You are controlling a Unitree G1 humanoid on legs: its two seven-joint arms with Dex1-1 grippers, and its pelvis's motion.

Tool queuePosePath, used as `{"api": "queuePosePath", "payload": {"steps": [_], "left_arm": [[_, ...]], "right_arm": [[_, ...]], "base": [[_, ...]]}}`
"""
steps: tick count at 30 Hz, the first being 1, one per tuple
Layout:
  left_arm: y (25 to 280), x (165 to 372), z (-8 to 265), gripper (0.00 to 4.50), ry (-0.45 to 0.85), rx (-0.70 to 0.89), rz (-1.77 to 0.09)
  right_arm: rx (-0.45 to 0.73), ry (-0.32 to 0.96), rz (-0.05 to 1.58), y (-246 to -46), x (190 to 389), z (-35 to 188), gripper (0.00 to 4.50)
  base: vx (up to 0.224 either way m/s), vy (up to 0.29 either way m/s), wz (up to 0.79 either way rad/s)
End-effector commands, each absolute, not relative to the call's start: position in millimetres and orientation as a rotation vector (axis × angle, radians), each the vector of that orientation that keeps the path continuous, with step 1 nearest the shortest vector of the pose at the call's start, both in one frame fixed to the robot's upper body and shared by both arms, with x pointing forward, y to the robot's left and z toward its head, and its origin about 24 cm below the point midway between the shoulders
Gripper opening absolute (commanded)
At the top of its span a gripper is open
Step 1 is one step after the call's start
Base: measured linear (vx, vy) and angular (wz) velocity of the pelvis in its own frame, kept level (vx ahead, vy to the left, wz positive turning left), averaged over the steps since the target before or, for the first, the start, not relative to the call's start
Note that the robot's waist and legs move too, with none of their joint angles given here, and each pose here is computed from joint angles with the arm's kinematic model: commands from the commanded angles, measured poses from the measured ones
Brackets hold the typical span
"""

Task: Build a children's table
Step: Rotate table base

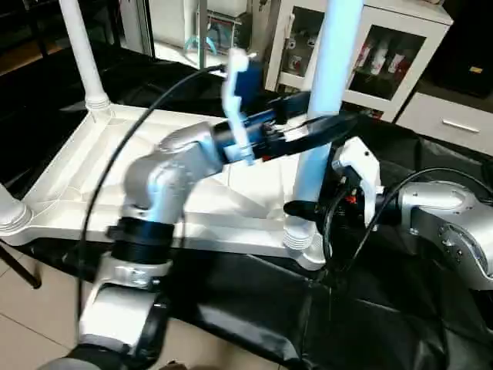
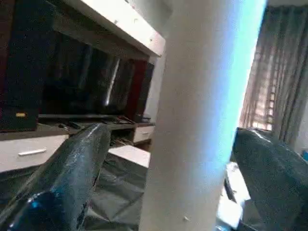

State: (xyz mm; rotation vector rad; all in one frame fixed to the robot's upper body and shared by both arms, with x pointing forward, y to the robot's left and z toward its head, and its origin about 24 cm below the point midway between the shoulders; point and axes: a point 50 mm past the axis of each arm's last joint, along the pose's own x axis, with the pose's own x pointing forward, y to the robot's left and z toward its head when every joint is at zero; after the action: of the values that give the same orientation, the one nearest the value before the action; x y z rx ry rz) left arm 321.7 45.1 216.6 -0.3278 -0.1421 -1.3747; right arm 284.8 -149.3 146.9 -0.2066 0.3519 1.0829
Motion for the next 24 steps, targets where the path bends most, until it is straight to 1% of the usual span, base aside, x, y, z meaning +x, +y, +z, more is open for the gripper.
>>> {"api": "queuePosePath", "payload": {"steps": [1,2,4,7,11,12,15,18,23,24], "left_arm": [[40,322,221,4.33,-0.14,-0.316,-1.375],[40,323,221,4.15,-0.139,-0.325,-1.361],[43,326,222,4.11,-0.139,-0.336,-1.325],[45,328,223,3.77,-0.138,-0.342,-1.303],[47,329,224,3.6,-0.142,-0.329,-1.277],[48,330,224,3.35,-0.139,-0.328,-1.269],[51,329,224,3.24,-0.136,-0.325,-1.268],[52,329,226,2.92,-0.133,-0.332,-1.269],[52,328,229,2.7,-0.134,-0.327,-1.273],[53,330,232,2.49,-0.133,-0.352,-1.266]], "right_arm": [[-0.232,0.334,1.08,-148.1,286.0,155,1.81],[-0.233,0.332,1.076,-148.1,286.5,155,1.81],[-0.232,0.328,1.069,-148.0,287.2,156,1.81],[-0.229,0.323,1.067,-147.8,287.6,156,1.81],[-0.221,0.312,1.06,-146.6,289.0,157,1.81],[-0.221,0.309,1.058,-146.4,289.3,158,1.81],[-0.22,0.299,1.049,-145.4,292.0,158,1.81],[-0.219,0.291,1.046,-144.6,293.5,159,1.81],[-0.213,0.269,1.033,-143.2,296.2,162,1.81],[-0.213,0.257,1.022,-143.4,297.0,163,1.81]], "base": [[0.0,0.0,0.0],[0.0,0.0,0.0],[0.0,0.0,0.0],[0.0,0.0,0.0],[0.0,0.0,0.0],[0.0,0.0,0.0],[0.0,0.0,0.0],[0.0,0.0,0.0],[0.0,0.0,0.0],[0.0,0.0,0.0]]}}
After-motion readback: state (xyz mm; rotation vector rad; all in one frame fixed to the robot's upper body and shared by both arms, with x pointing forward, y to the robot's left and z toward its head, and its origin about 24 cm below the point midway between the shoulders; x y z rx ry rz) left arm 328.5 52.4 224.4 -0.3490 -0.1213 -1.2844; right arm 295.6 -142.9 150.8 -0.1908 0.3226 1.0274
